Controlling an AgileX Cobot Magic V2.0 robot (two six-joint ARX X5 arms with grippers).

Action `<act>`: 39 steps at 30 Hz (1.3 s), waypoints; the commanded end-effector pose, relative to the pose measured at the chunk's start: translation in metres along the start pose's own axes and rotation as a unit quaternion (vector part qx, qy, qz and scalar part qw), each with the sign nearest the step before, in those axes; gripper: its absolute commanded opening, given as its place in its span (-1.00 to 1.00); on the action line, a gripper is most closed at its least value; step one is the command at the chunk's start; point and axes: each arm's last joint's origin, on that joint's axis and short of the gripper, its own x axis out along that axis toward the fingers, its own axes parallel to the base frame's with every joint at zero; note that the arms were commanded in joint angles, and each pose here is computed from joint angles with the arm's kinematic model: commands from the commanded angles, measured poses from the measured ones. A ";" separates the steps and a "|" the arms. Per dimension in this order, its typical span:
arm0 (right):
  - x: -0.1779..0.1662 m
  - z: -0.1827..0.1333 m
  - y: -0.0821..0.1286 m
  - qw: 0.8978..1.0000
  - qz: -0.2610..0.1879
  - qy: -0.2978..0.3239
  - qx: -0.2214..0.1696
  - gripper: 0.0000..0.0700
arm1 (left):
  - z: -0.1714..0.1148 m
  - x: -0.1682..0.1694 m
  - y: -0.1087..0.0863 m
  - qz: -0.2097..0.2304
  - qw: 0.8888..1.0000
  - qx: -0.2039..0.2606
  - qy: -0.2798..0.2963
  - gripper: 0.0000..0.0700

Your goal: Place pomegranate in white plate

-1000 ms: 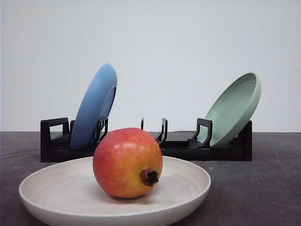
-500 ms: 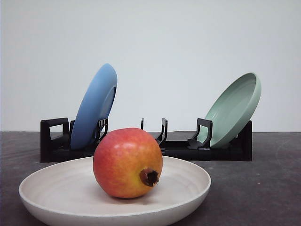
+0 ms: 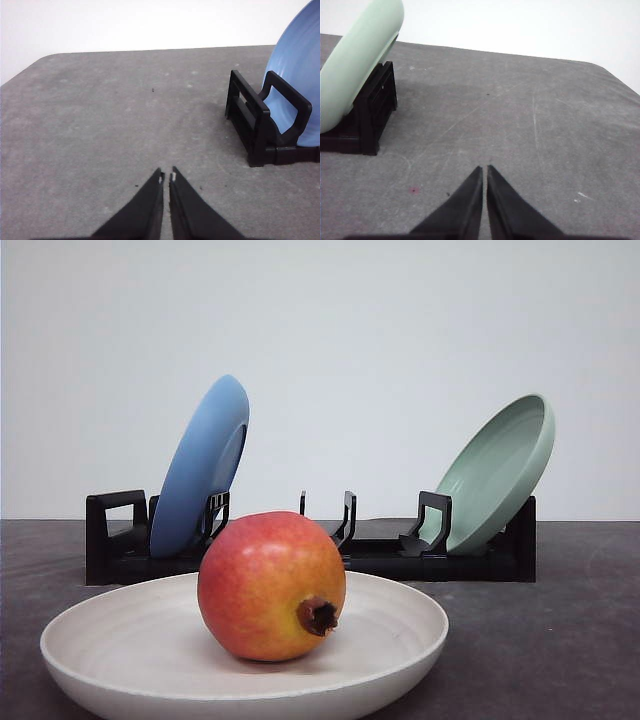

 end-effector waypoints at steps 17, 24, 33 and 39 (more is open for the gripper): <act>0.000 0.000 0.000 1.000 0.002 -0.002 0.005 -0.98 | -0.004 0.001 0.000 -0.001 1.000 0.007 0.005 -1.00; 0.000 0.000 0.000 1.000 0.002 -0.002 0.005 -0.98 | -0.004 0.001 0.000 -0.001 1.000 0.007 0.005 -1.00; 0.000 0.000 0.000 1.000 0.002 -0.002 0.005 -0.98 | -0.004 0.001 0.000 -0.001 1.000 0.007 0.005 -1.00; 0.000 0.000 0.000 1.000 0.002 -0.002 0.005 -0.98 | -0.004 0.001 0.000 -0.001 1.000 0.007 0.005 -1.00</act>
